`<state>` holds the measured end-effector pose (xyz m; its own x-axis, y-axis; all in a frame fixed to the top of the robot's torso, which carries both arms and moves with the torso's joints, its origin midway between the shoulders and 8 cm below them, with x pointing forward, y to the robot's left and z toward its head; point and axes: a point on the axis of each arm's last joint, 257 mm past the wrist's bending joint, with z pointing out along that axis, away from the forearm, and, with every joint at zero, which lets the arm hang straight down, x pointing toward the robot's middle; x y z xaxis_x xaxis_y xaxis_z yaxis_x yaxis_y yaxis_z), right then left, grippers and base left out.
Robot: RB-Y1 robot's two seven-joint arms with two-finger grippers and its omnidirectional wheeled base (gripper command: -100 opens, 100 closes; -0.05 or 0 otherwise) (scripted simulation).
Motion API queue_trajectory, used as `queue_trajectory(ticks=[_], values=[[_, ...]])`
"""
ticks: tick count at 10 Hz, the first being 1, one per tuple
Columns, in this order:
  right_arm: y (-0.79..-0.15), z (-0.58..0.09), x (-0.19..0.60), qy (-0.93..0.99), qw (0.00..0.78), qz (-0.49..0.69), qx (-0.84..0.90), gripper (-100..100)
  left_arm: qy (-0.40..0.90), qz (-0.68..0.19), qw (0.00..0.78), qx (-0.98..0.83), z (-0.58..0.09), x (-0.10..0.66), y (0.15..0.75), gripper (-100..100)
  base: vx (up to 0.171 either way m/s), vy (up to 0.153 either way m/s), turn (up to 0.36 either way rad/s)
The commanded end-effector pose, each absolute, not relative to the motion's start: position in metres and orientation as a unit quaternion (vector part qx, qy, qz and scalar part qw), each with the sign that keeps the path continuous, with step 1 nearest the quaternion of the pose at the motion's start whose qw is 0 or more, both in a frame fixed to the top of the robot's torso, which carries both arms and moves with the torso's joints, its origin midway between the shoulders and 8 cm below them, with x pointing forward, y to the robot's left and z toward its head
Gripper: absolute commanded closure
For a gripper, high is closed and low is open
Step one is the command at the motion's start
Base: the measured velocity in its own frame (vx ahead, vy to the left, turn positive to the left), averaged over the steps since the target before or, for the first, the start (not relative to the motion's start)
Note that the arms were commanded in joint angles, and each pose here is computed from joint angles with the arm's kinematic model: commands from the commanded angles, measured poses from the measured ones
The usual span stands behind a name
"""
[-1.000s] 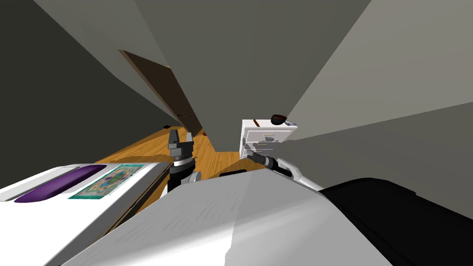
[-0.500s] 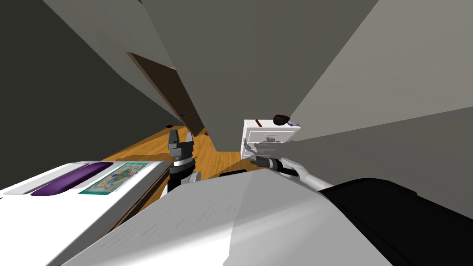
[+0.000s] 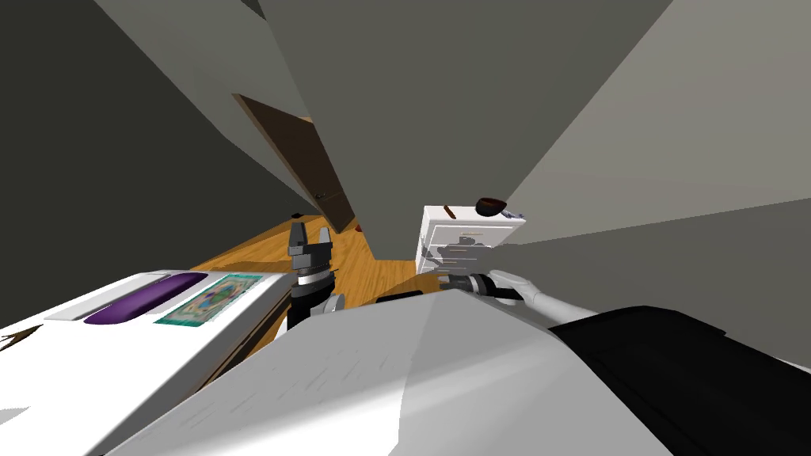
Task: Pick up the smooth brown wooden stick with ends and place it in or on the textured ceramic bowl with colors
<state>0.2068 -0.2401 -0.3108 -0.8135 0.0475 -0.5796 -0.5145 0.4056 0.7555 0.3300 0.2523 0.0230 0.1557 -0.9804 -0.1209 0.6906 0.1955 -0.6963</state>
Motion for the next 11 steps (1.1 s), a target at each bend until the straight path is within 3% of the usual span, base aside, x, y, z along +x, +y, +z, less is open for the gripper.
queue_trajectory(ticks=[1,9,11], values=[[-0.255,-0.315,0.196,0.809,0.245,0.513,-0.147,-100,0.288,-0.582,0.717,-0.251,0.023,0.330,0.252,0,0.029,0.076,0.038],[-0.382,-0.340,0.146,0.900,0.097,0.410,-0.107,-100,0.288,-0.582,0.717,-0.251,0.023,0.330,0.252,0,0.055,0.071,0.049],[-0.398,-0.334,0.146,0.909,0.092,0.392,-0.111,-100,0.288,-0.582,0.717,-0.251,0.023,0.330,0.252,0,0.048,0.061,0.004]])
